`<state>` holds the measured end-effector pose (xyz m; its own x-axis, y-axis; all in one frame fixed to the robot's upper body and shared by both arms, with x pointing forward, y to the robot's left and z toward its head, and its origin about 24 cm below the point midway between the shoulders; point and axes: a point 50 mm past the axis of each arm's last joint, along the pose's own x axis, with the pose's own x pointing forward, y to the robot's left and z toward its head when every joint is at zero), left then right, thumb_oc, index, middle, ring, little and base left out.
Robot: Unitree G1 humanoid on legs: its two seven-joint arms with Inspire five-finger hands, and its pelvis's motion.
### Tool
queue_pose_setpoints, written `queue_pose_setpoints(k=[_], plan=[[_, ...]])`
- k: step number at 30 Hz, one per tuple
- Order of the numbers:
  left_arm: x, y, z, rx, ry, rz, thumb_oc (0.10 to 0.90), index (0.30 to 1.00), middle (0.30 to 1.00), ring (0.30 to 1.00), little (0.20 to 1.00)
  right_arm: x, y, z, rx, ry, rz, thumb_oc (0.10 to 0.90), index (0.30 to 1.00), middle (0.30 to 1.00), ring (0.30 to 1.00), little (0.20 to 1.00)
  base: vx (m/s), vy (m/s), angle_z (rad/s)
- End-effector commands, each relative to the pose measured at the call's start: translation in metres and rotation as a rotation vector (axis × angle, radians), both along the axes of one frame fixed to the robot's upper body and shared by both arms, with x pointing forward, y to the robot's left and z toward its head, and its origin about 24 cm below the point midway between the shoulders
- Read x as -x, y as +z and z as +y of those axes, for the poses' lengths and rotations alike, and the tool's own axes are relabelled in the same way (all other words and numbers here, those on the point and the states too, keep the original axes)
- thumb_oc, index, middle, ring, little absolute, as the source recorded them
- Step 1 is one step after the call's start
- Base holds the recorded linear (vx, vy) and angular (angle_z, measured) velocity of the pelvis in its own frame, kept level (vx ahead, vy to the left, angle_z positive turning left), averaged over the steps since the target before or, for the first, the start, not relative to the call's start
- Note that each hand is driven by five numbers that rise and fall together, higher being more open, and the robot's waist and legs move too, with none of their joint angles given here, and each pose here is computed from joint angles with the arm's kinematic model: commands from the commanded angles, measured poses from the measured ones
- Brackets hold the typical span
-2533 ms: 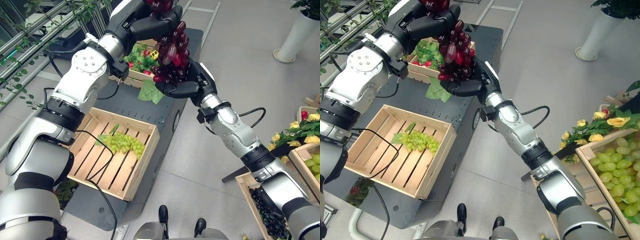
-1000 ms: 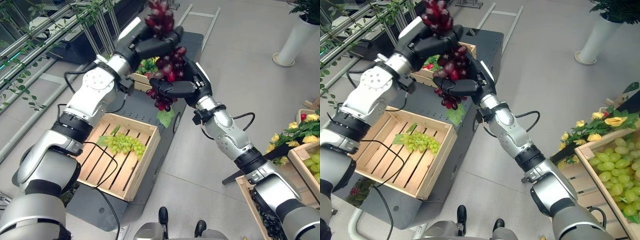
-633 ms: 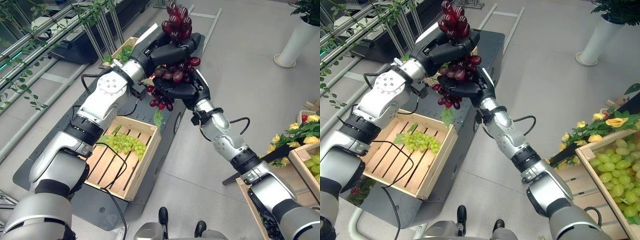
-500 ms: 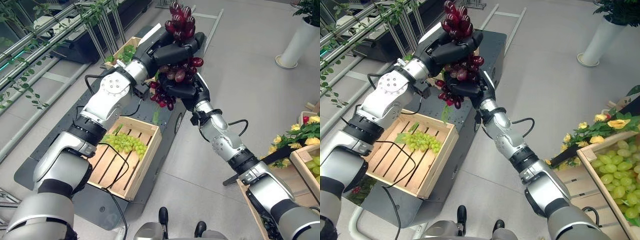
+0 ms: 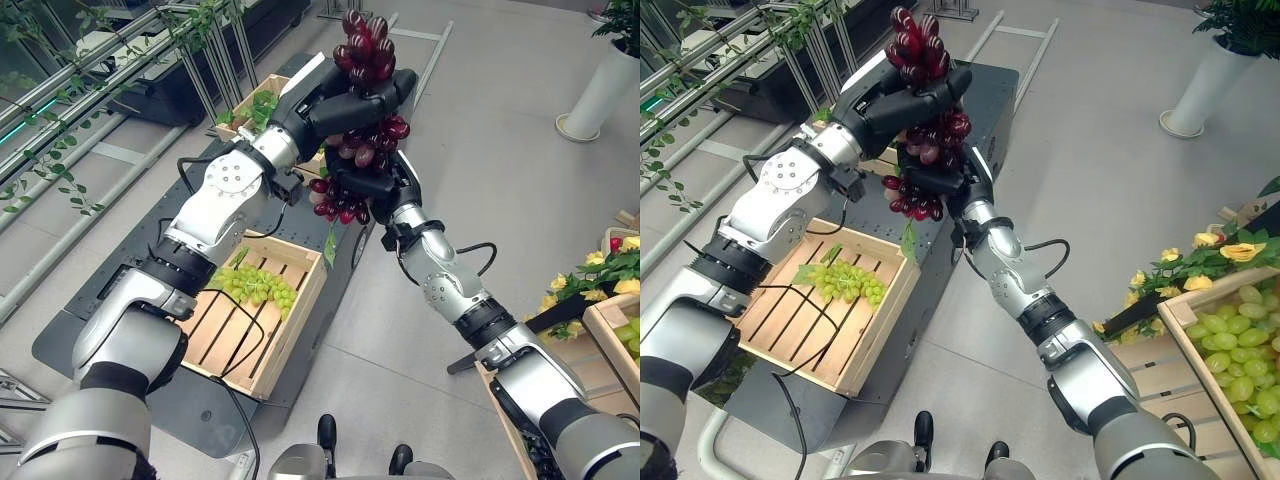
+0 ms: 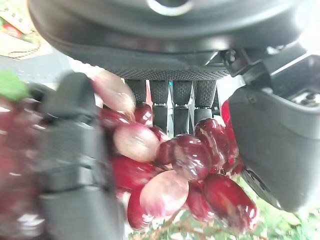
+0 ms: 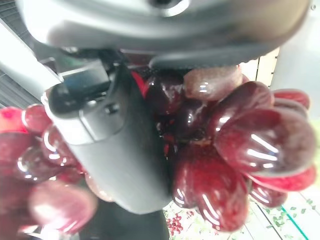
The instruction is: Pick up the fruits from the basket on one side to the basket on the other side
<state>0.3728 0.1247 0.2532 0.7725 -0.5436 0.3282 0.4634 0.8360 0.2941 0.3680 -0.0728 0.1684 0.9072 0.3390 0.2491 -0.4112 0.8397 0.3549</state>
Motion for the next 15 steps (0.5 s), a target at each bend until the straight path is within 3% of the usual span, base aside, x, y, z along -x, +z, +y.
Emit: queue_pose_setpoints(k=[1, 7, 15], plan=[[-0.011, -0.014, 0.008, 0.137, 0.067, 0.028, 0.800, 0.900, 0.900, 0.900, 0.900, 0.001, 0.036, 0.008, -0.198, -0.033, -0.177, 0.400, 0.300, 0.300, 0.300, 0.300, 0.00, 0.000, 0.00], [-0.015, -0.038, 0.032, 0.048, 0.169, 0.067, 0.800, 0.900, 0.900, 0.900, 0.900, 0.002, 0.022, -0.003, -0.217, -0.051, -0.134, 0.400, 0.300, 0.300, 0.300, 0.300, 0.00, 0.000, 0.00], [-0.014, -0.050, 0.070, 0.074, 0.335, 0.055, 0.800, 0.900, 0.900, 0.900, 0.900, 0.003, -0.008, -0.025, -0.211, -0.102, -0.066, 0.400, 0.300, 0.300, 0.300, 0.300, 0.00, 0.000, 0.00]])
